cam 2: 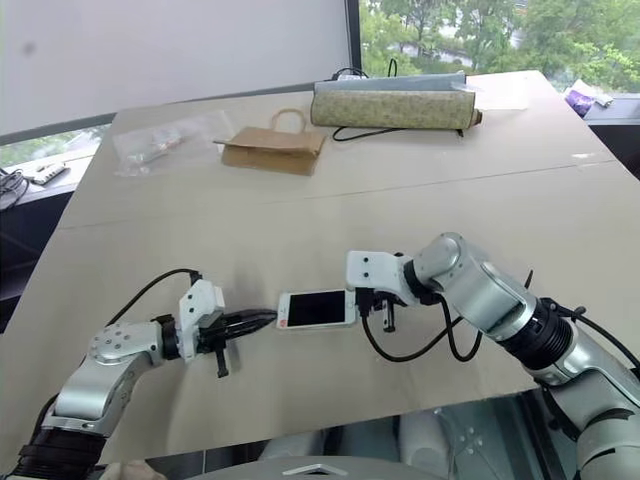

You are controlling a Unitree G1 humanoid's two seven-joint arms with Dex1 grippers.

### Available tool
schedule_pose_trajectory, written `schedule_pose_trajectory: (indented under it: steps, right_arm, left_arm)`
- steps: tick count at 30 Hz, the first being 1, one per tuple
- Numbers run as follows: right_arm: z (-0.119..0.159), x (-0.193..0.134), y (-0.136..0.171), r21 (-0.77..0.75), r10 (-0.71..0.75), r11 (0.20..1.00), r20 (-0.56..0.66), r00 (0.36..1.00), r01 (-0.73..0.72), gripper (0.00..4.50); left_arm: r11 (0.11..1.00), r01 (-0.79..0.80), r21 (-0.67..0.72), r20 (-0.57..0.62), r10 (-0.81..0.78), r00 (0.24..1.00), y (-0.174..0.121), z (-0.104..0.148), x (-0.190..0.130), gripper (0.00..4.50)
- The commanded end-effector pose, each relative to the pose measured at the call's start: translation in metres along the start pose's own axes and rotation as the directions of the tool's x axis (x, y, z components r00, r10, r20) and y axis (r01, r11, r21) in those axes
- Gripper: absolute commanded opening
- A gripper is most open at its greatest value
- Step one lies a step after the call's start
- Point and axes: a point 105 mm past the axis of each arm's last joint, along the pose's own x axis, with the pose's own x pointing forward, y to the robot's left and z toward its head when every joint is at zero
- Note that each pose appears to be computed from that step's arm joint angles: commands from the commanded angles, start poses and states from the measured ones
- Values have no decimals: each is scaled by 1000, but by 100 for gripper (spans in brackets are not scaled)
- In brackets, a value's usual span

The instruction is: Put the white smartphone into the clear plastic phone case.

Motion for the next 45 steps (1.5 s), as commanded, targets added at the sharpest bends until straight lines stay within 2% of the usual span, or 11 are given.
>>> schedule_pose_trajectory:
  steps: [1, 10, 15, 21, 27, 30, 37, 40, 45]
  right_arm:
    - [24, 15, 16, -75, 87, 994, 81, 993, -81, 0]
    - [26, 16, 20, -49, 112, 993, 116, 987, -107, 0]
    - [20, 6, 7, -51, 37, 998, 133, 990, -31, 0]
    - [17, -16, 2, 18, -59, 998, 215, 975, 56, 0]
    - [24, -30, 8, 71, -137, 990, 322, 937, 120, 0]
    - [24, -36, 9, 95, -172, 984, 347, 922, 149, 0]
    - [14, -47, 11, 134, -239, 970, 371, 897, 202, 0]
    - [10, -49, 14, 156, -254, 965, 385, 887, 209, 0]
    - [6, -49, 17, 169, -282, 958, 390, 877, 233, 0]
  left_arm:
    - [999, 48, 12, 21, -49, 999, -11, 3, 9, 8]
    - [999, 46, 11, 22, -46, 999, -13, 4, 9, 8]
    - [999, 36, 9, 30, -36, 999, -12, 11, 3, 8]
    - [998, 32, -45, 162, -24, 987, -14, 38, -16, 8]
    - [994, 100, -42, 234, -88, 968, -18, 67, -24, 8]
    - [990, 141, -20, 213, -133, 968, -17, 74, -22, 8]
    - [983, 183, 4, 135, -182, 974, -16, 82, 15, 8]
    - [978, 209, -8, 101, -207, 973, -17, 78, 22, 8]
    - [974, 225, -22, 70, -223, 972, -15, 58, 28, 8]
